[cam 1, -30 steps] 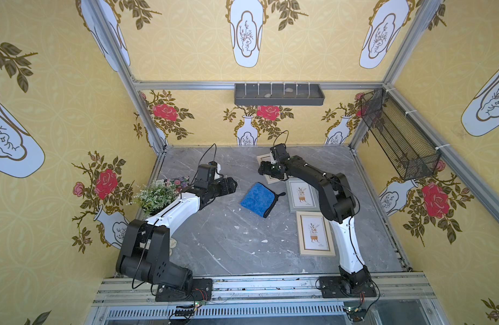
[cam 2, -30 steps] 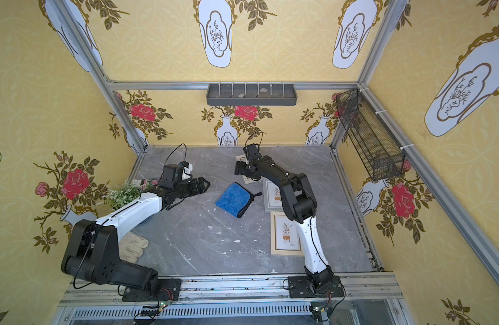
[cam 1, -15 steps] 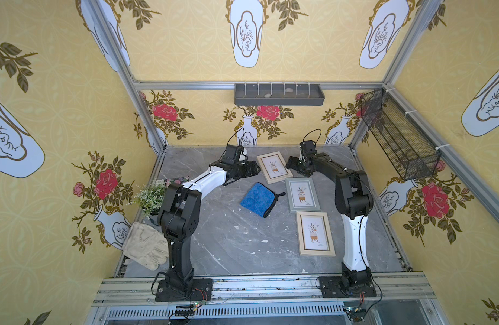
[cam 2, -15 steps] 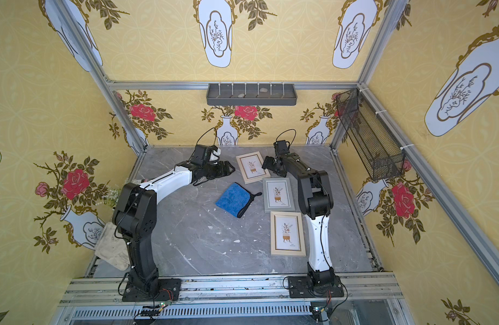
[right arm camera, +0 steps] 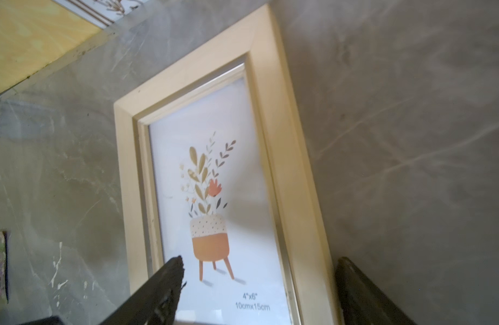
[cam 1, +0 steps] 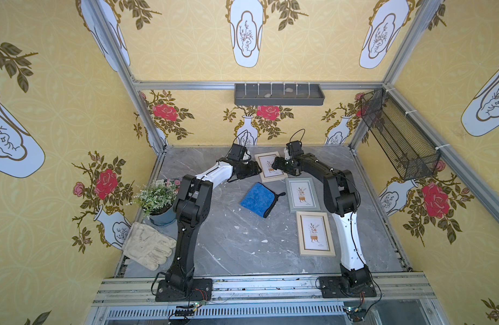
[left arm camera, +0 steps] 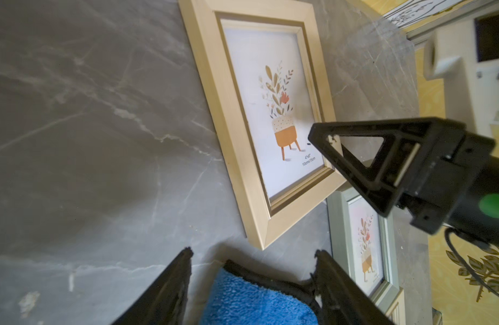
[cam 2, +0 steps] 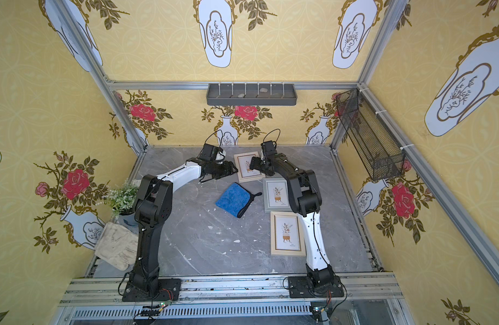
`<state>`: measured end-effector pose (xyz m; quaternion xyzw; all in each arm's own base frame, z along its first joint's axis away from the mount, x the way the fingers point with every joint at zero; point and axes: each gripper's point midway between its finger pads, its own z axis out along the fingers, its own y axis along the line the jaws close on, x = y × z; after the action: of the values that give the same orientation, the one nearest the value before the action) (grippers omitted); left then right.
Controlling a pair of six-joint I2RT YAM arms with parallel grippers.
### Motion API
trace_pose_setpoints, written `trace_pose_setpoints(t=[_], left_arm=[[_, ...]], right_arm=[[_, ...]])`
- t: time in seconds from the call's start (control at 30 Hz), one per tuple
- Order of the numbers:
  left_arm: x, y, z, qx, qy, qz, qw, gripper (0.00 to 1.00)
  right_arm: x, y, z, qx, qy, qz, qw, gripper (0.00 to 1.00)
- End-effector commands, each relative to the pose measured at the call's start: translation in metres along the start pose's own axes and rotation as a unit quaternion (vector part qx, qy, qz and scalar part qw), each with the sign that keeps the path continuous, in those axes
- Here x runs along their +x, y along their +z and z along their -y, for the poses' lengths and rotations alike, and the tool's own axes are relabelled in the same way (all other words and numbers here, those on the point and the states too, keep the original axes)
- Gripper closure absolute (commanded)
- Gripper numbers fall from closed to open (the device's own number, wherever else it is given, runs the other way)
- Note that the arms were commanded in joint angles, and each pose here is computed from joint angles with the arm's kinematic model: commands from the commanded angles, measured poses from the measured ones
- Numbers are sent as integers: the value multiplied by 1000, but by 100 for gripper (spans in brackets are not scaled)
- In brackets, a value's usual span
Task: Wipe the picture frame with a cloth
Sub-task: Move the picture frame to the center of the board.
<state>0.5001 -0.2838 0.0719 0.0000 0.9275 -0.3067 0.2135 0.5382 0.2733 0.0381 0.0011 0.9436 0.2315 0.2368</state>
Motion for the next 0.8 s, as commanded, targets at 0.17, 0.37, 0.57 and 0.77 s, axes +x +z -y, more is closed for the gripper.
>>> trace_pose_setpoints(t=[0.17, 0.37, 0.57, 0.77], left_arm=[[1, 7, -39, -10, -13, -10, 1000, 33], [-7, 17, -30, 25, -6, -6, 1000, 34], [-13, 33, -30, 31, -6, -12, 999, 40], [1, 29, -41, 7, -2, -23, 1000, 50]], right_arm=[[30, 16, -19, -7, -13, -40, 999, 15], [40, 21, -27, -7, -17, -45, 999, 16], [44, 25, -34, -11, -18, -49, 999, 18], [53, 26, -51, -18, -31, -55, 998, 18]])
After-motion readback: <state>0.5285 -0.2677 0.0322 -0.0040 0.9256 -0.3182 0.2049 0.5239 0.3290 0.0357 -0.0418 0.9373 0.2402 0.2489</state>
